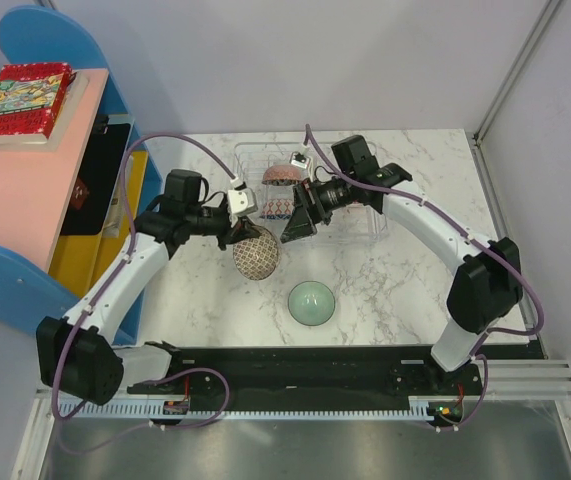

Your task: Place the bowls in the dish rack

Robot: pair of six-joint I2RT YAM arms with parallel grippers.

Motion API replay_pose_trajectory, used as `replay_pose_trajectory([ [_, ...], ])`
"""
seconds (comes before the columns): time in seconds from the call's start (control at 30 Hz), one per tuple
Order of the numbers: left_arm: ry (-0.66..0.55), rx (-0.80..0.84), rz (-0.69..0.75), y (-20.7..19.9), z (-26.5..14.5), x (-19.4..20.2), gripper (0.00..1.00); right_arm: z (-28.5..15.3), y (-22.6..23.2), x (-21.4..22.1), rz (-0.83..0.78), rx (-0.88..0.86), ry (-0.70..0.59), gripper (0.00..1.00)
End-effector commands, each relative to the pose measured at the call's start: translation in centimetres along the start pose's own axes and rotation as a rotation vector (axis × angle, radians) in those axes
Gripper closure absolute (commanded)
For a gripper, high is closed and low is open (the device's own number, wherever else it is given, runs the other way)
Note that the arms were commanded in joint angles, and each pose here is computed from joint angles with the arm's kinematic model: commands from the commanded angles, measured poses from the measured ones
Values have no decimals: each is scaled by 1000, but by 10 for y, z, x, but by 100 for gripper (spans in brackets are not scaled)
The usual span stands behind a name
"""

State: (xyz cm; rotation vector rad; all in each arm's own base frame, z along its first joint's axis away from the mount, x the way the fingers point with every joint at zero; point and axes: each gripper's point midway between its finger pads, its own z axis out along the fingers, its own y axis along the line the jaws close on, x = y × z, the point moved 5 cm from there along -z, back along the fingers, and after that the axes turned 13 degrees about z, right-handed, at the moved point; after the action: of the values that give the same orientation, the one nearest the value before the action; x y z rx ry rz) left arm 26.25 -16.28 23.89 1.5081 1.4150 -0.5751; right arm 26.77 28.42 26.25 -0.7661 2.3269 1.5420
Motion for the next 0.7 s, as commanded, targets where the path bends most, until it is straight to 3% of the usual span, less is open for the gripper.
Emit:
replay_pose_trajectory([
  [0.0,-59,-22,22,17,2,-18,98,-5,34,-6,-8,-246,27,2],
  [0.67,-134,-55,41,16,-10,-48,98,15,5,-8,104,-220,8,3],
])
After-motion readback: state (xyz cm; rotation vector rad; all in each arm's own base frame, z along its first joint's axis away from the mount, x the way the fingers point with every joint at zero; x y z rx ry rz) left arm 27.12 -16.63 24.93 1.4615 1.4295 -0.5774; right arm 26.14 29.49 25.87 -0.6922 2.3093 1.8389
